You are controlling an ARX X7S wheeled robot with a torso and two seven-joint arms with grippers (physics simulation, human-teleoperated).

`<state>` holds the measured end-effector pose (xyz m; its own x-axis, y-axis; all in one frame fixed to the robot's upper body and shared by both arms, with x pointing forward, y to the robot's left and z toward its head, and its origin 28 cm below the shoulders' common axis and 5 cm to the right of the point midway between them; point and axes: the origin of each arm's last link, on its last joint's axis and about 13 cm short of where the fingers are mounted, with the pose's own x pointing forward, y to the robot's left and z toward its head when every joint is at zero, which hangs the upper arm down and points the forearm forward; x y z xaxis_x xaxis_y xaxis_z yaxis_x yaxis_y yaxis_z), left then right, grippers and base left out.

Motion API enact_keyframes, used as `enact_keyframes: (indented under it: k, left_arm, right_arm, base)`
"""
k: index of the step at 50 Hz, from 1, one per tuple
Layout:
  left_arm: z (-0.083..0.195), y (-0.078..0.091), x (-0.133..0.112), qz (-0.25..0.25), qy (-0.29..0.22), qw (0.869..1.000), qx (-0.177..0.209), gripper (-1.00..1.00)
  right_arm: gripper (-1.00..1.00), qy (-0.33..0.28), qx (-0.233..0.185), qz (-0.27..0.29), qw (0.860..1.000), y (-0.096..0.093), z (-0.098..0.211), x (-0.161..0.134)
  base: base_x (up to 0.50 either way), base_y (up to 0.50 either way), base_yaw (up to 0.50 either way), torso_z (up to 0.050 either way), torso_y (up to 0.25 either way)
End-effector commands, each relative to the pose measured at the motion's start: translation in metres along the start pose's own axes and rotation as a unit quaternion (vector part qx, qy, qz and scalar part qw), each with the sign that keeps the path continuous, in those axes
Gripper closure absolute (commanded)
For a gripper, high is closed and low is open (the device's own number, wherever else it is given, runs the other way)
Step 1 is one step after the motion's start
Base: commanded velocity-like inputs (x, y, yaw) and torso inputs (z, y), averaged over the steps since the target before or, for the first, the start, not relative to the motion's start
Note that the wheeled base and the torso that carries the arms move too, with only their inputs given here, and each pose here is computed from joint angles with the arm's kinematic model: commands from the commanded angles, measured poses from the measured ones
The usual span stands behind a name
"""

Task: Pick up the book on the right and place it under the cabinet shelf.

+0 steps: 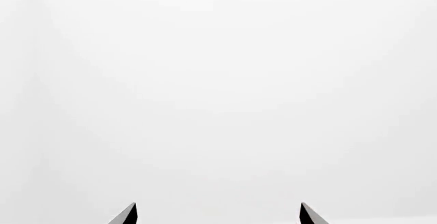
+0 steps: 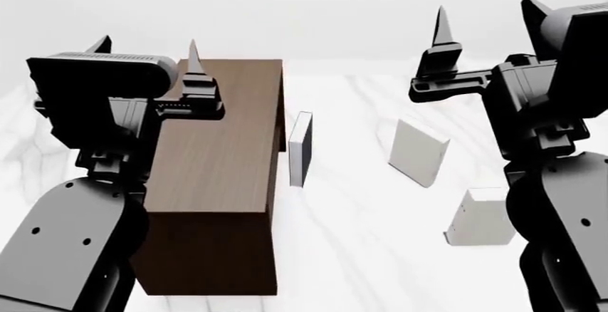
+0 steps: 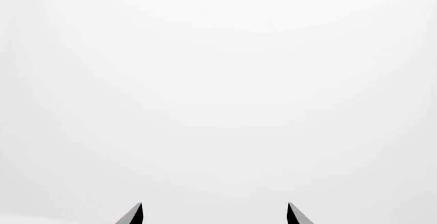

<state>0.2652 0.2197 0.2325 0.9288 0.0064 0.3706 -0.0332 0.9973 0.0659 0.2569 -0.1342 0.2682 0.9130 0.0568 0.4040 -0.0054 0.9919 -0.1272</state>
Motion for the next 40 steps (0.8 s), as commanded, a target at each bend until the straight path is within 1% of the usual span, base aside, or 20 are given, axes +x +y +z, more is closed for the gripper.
enact_keyframes:
  k: [1, 3, 6, 9, 13, 15, 17, 19, 21, 23, 25, 26, 28, 32, 34, 39, 40]
  left_arm:
    - [0.001, 0.001, -0.001, 0.000, -0.002, 1.000, 0.002, -1.00]
    - [0.002, 0.002, -0.001, 0.001, -0.003, 1.000, 0.002, -1.00]
    - [0.001, 0.002, -0.001, 0.001, -0.003, 1.000, 0.002, -1.00]
    - [0.000, 0.002, -0.001, 0.001, -0.003, 1.000, 0.001, -1.00]
    - [-0.001, 0.002, -0.001, 0.001, -0.002, 1.000, 0.000, -1.00]
    - [-0.001, 0.002, -0.001, 0.001, -0.002, 1.000, 0.000, -1.00]
    - [-0.001, 0.002, -0.001, 0.001, -0.002, 1.000, 0.000, -1.00]
    - [-0.001, 0.002, -0.001, 0.001, -0.002, 1.000, 0.000, -1.00]
    - [0.000, 0.002, -0.001, 0.001, -0.003, 1.000, 0.000, -1.00]
    - [0.000, 0.002, -0.001, 0.002, -0.003, 1.000, 0.001, -1.00]
    - [0.001, 0.002, -0.001, 0.002, -0.003, 1.000, 0.001, -1.00]
    - [0.001, 0.002, -0.001, 0.002, -0.003, 1.000, 0.001, -1.00]
    - [0.000, 0.002, -0.001, 0.002, -0.003, 1.000, 0.001, -1.00]
    - [0.000, 0.001, -0.001, 0.002, -0.003, 1.000, 0.001, -1.00]
    - [-0.001, 0.001, -0.001, 0.002, -0.003, 1.000, 0.000, -1.00]
    - [-0.001, 0.001, -0.001, 0.002, -0.002, 1.000, 0.000, -1.00]
    - [-0.001, 0.001, -0.001, 0.002, -0.002, 1.000, 0.000, -1.00]
  right_arm:
    - [-1.00, 0.015, -0.006, 0.016, 1.000, -0.003, 0.004, 0.002]
    - [-1.00, 0.031, -0.004, 0.032, 0.999, -0.007, 0.009, 0.002]
    - [-1.00, 0.057, -0.024, 0.060, 0.996, -0.011, 0.017, 0.003]
    - [-1.00, 0.078, -0.056, 0.077, 0.992, -0.020, 0.035, 0.006]
    - [-1.00, 0.091, -0.084, 0.083, 0.989, -0.032, 0.055, 0.012]
    - [-1.00, 0.100, -0.105, 0.095, 0.985, -0.037, 0.061, 0.015]
    - [-1.00, 0.112, -0.114, 0.118, 0.980, -0.042, 0.067, 0.018]
    - [-1.00, 0.119, -0.123, 0.129, 0.977, -0.047, 0.073, 0.022]
    - [-1.00, 0.126, -0.143, 0.141, 0.971, -0.053, 0.078, 0.028]
    - [-1.00, 0.139, -0.148, 0.145, 0.968, -0.060, 0.082, 0.034]
    - [-1.00, 0.145, -0.151, 0.161, 0.964, -0.066, 0.085, 0.040]
    - [-1.00, 0.151, -0.155, 0.179, 0.960, -0.070, 0.086, 0.043]
    - [-1.00, 0.178, -0.181, 0.216, 0.943, -0.077, 0.085, 0.049]
    - [-1.00, 0.225, -0.228, 0.260, 0.911, -0.088, 0.084, 0.059]
    - [-1.00, 0.248, -0.248, 0.271, 0.897, -0.092, 0.083, 0.065]
    - [-1.00, 0.340, -0.275, 0.294, 0.850, -0.103, 0.075, 0.075]
    - [-1.00, 0.350, -0.281, 0.302, 0.841, -0.104, 0.073, 0.077]
  base:
    - [0.00, 0.00, 0.00, 0.000, 0.000]
    - [0.00, 0.00, 0.00, 0.000, 0.000]
    - [0.00, 0.00, 0.00, 0.000, 0.000]
    - [0.00, 0.00, 0.00, 0.000, 0.000]
    - [0.00, 0.00, 0.00, 0.000, 0.000]
    - [0.00, 0.00, 0.00, 0.000, 0.000]
    - [0.00, 0.00, 0.00, 0.000, 0.000]
    - [0.00, 0.00, 0.00, 0.000, 0.000]
    - [0.00, 0.00, 0.00, 0.000, 0.000]
    - [0.00, 0.00, 0.00, 0.000, 0.000]
    - [0.00, 0.00, 0.00, 0.000, 0.000]
    - [0.00, 0.00, 0.00, 0.000, 0.000]
    - [0.00, 0.00, 0.00, 0.000, 0.000]
    - [0.00, 0.00, 0.00, 0.000, 0.000]
    - [0.00, 0.00, 0.00, 0.000, 0.000]
    - [0.00, 0.00, 0.00, 0.000, 0.000]
    - [0.00, 0.00, 0.00, 0.000, 0.000]
